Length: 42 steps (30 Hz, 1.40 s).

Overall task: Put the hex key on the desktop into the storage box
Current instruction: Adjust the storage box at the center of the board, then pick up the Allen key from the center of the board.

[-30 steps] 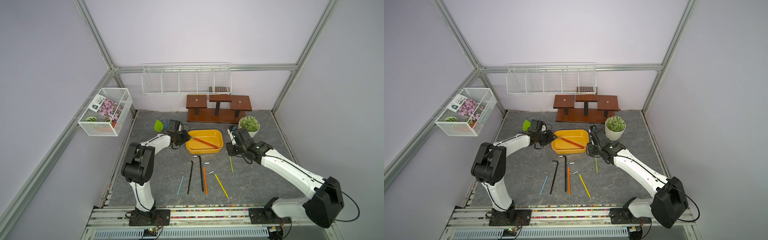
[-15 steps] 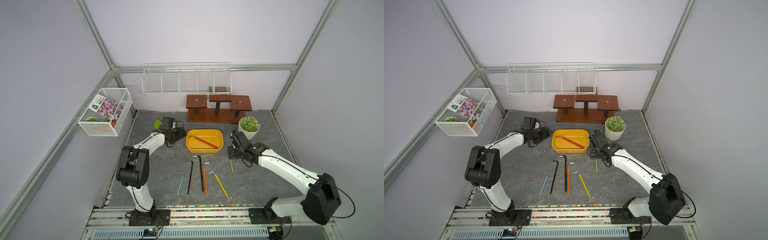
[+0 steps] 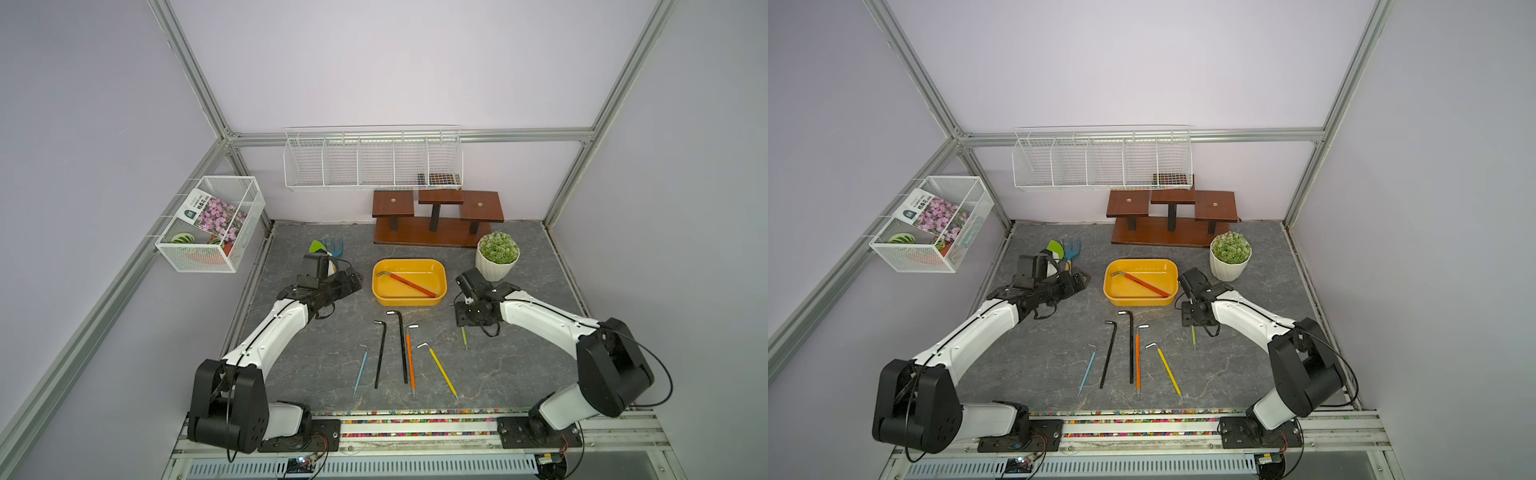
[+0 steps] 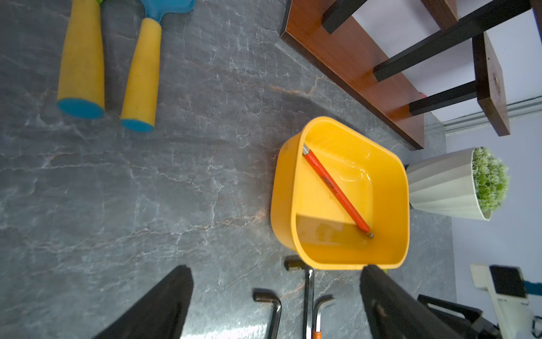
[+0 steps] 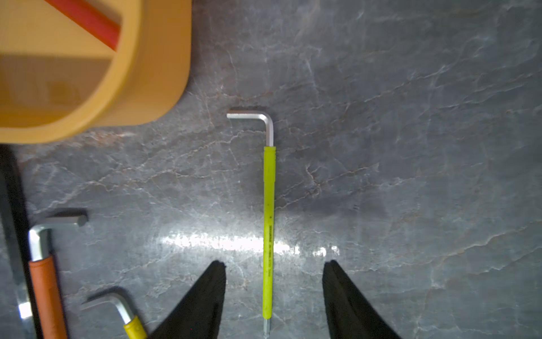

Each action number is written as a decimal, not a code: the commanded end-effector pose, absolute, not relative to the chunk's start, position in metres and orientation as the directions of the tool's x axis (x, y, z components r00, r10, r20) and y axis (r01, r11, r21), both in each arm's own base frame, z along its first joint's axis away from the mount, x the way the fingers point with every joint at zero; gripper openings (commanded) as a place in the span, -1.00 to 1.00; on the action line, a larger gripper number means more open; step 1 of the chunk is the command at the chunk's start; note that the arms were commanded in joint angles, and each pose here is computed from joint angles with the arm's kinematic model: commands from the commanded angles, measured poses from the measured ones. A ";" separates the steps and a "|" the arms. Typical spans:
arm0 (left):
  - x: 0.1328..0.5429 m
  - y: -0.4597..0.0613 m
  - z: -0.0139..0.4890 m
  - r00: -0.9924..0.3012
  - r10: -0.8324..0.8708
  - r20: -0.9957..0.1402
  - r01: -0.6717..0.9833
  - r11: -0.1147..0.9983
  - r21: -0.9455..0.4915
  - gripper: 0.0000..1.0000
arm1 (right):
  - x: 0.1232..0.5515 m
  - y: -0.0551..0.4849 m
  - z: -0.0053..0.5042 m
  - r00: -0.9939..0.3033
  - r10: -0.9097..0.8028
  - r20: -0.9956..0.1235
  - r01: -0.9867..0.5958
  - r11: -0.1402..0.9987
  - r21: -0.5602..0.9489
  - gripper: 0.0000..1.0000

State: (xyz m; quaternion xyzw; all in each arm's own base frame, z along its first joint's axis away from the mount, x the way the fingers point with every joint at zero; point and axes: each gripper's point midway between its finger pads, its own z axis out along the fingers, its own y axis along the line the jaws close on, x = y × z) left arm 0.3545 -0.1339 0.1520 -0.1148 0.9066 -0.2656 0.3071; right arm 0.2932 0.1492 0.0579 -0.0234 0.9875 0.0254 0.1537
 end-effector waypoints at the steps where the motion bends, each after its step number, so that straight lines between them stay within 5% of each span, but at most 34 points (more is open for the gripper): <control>1: 0.347 -0.127 0.158 -0.757 -0.350 -0.552 -0.011 0.851 -0.525 0.88 | 0.291 0.145 0.042 -0.967 -0.013 -0.254 -0.023 0.999 0.038 0.11; 16: 0.335 -0.112 0.135 -0.752 -0.319 -0.577 -0.033 0.892 -0.451 0.89 | 0.292 0.139 0.009 -0.979 -0.007 -0.204 -0.002 1.000 -0.023 -0.02; 33: 0.327 -0.108 0.136 -0.752 -0.352 -0.557 -0.068 0.883 -0.465 0.88 | 0.288 0.144 0.020 -0.966 -0.088 -0.242 -0.061 0.991 -0.117 -0.82; 42: 0.324 -0.113 0.149 -0.743 -0.379 -0.552 -0.061 0.860 -0.507 0.89 | 0.283 0.136 0.055 -0.944 -0.120 -0.306 -0.084 0.988 -0.127 -0.89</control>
